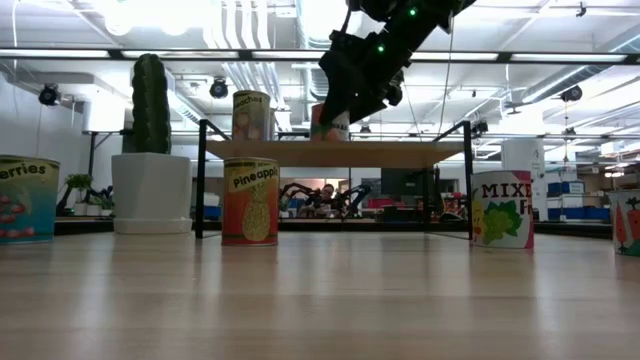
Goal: Pick and place cans onto a shelf
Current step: Put the small canned oranges on the shelf
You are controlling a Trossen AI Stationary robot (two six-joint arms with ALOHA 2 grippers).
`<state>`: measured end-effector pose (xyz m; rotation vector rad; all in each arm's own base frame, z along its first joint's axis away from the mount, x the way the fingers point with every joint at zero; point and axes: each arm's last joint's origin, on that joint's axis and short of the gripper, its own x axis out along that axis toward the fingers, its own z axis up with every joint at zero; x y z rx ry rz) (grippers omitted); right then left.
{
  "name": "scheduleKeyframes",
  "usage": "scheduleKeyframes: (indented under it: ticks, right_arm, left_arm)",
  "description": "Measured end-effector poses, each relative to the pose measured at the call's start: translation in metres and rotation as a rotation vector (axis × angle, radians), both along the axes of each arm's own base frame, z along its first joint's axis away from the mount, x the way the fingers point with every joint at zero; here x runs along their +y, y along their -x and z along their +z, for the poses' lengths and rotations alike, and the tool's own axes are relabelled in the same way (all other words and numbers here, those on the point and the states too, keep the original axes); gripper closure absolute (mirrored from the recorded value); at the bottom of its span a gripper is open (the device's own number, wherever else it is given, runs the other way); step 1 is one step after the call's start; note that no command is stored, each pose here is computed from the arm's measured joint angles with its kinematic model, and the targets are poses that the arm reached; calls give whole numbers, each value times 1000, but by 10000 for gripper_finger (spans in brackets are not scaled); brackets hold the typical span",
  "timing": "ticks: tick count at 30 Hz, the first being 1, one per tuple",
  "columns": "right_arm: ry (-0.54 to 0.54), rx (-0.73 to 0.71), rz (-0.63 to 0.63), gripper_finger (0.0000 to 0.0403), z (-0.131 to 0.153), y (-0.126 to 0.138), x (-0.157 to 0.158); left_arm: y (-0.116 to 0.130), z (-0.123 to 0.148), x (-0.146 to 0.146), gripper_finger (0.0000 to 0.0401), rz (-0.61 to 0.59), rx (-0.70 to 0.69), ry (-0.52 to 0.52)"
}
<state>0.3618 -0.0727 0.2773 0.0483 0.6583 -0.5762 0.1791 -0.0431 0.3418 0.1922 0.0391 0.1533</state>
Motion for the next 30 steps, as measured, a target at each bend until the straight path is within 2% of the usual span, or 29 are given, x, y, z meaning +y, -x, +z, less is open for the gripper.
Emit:
scheduleKeyframes:
  ticks: [10, 18, 26, 30]
  right_arm:
    - [4, 6, 5, 63, 1, 0, 0]
    - [-14, 21, -1, 60, 29, 2, 3]
    - [-18, 39, 33, 83, 52, 7, 17]
    - [-3, 19, 69, 116, 64, 12, 27]
  left_arm:
    - [0, 0, 0, 401, 0, 0, 0]
    - [0, 0, 0, 401, 0, 0, 0]
    - [0, 0, 0, 401, 0, 0, 0]
    - [0, 0, 0, 401, 0, 0, 0]
